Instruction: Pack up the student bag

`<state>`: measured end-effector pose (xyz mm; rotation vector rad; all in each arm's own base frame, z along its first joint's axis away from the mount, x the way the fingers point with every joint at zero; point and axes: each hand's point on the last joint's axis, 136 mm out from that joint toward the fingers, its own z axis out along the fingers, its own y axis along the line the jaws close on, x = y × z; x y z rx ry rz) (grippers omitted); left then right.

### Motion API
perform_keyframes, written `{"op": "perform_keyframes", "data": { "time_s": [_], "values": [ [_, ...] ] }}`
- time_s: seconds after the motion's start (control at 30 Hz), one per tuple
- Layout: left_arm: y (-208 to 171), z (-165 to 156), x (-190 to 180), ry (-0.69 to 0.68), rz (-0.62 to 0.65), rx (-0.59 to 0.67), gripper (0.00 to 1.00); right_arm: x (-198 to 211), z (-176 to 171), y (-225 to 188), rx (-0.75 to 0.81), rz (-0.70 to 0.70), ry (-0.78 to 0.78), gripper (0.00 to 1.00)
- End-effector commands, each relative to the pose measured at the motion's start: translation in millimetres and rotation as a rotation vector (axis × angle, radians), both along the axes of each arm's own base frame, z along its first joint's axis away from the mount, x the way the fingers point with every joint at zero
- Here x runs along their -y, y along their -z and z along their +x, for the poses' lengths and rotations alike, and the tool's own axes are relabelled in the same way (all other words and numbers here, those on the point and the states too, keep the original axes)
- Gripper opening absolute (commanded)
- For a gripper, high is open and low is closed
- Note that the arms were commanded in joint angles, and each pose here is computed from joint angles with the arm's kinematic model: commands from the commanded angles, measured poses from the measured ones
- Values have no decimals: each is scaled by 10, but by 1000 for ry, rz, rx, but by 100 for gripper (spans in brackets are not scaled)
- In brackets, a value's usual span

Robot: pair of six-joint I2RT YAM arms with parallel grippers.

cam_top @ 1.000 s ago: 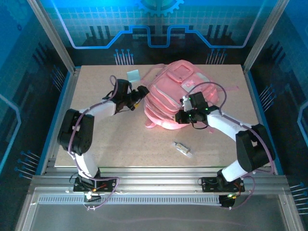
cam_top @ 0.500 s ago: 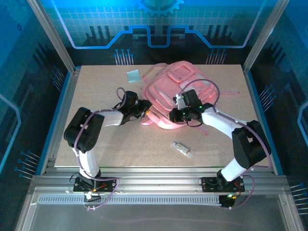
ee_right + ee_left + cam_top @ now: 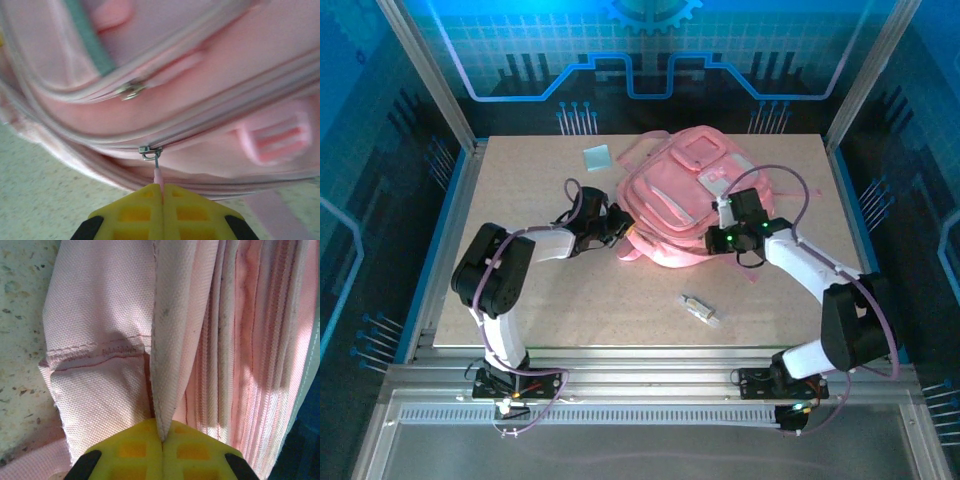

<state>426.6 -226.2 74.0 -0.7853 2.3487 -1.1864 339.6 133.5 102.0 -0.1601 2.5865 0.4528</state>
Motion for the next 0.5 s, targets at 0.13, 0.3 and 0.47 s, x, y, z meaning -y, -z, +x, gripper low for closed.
{"op": "perform_keyframes", "data": {
  "time_s": [0.13,0.3,0.47],
  "values": [
    [-190,82,-208,-30,36,58,0,722,173,-44,29,-145,154,0],
    [-177,61,-215,-28,35,53,0,821,279,-140,45,-155,168,0],
    [-228,40,-216,-24,33,62,0,852,302,-176,45,-163,193,0]
  ]
}}
